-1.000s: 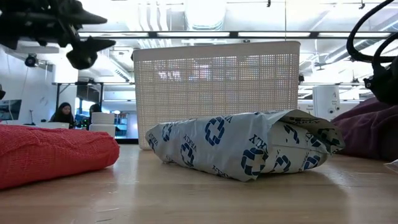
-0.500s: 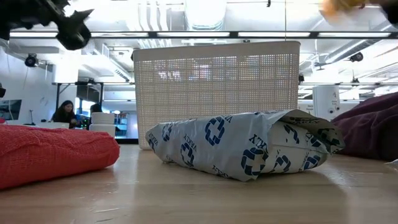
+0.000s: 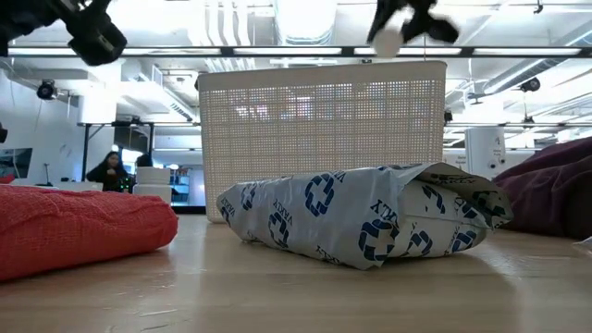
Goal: Pick & place medical supplies in basket/bin
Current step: Put the orange pill bottle into the white container, then put the white pill bottle into the white container
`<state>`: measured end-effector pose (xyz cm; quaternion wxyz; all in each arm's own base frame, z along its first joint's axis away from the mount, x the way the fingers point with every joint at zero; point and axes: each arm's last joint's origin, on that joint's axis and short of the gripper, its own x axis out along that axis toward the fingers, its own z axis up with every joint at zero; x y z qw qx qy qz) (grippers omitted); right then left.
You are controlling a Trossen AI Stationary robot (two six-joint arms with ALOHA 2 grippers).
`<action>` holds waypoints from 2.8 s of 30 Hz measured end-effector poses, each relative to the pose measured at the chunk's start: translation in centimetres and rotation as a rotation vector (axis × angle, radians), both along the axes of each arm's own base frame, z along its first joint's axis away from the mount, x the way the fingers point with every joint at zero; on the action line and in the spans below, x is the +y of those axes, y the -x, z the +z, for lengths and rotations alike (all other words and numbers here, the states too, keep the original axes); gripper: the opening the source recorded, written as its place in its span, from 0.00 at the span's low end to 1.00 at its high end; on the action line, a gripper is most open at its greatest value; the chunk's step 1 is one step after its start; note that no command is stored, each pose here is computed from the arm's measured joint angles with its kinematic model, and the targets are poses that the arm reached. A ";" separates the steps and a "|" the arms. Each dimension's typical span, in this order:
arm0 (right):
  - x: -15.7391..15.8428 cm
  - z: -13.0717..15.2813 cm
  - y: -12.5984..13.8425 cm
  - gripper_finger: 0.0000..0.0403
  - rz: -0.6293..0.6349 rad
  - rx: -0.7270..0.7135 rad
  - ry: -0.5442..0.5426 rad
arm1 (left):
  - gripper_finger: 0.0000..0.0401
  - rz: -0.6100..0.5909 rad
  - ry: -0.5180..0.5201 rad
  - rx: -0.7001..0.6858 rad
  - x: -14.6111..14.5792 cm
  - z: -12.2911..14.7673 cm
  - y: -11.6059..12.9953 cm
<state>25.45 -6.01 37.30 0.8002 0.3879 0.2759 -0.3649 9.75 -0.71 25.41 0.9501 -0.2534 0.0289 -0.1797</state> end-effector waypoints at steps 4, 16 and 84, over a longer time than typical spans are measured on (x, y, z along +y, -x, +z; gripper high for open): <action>-4.6 -1.7 -0.4 0.41 0.033 0.076 -0.046 | 0.56 -0.002 0.093 0.067 0.0 -0.3 -0.5; -6.9 -4.0 -3.8 0.47 0.349 0.287 0.121 | 0.56 0.026 0.265 0.203 0.1 -0.9 -1.7; 9.4 -4.9 8.2 0.88 0.462 0.763 0.463 | 0.68 0.521 -0.382 0.850 -2.8 -13.9 -11.7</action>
